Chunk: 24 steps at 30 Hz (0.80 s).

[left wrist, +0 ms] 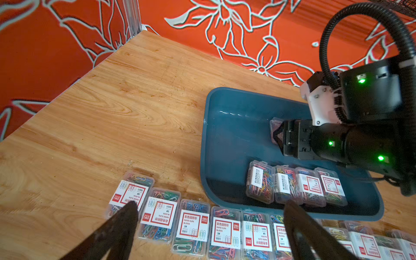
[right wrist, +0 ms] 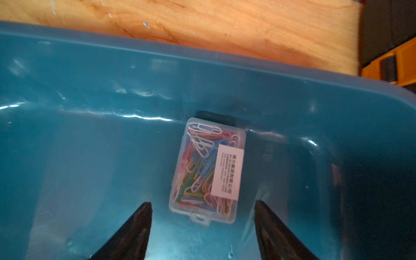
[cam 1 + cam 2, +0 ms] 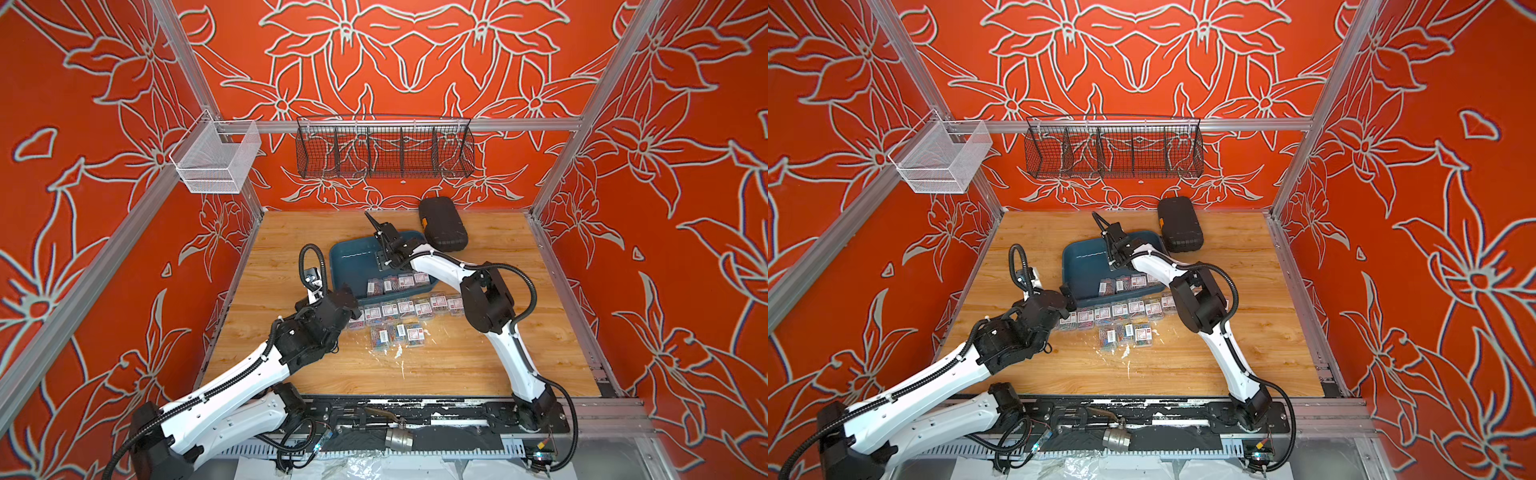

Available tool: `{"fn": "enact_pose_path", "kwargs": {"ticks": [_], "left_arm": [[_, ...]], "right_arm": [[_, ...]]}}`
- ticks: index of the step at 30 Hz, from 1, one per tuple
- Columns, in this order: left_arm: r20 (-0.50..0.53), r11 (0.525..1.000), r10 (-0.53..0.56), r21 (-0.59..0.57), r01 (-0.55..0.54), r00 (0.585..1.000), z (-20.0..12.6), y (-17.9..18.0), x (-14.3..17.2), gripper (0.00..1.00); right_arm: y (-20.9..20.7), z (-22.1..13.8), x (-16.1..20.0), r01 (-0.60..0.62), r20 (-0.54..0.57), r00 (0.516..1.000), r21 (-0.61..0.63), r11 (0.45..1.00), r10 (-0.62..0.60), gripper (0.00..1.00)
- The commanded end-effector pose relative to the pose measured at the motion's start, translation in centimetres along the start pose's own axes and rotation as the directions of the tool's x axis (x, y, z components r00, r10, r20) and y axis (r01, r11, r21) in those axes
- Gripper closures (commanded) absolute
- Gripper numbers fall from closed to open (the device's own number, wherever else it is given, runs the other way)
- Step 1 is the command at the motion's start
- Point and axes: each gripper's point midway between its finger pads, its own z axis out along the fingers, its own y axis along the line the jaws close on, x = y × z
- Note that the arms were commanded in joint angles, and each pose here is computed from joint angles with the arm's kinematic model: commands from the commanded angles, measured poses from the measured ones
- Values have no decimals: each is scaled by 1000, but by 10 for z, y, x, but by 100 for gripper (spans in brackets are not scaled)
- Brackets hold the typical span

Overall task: Take the paper clips out of the storage box
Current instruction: Pick up the boxed paper clips from the storage box.

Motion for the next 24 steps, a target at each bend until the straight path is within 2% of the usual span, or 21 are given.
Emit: {"fn": "enact_pose_path", "kwargs": {"ticks": [1,14,18,24], "left_arm": [[26,999,-37,-1,37,999,-1,-2,-9,2],[-5,1000,-27,8,27,1000,4,-8,-4,2],[-11,999,-28,14,29,1000,4,-9,-4,2],[-12,999,-29,16,30,999,4,-8,-4,2]], "right_arm": [[-1,12,4,26,-28,999,-1,1000,-27,25],[-16,43,15,-96,-140,987,-72,993,85,27],[-9,48,16,-84,-162,985,-109,991,66,25],[-8,51,16,-77,-174,983,-94,993,60,25]]}}
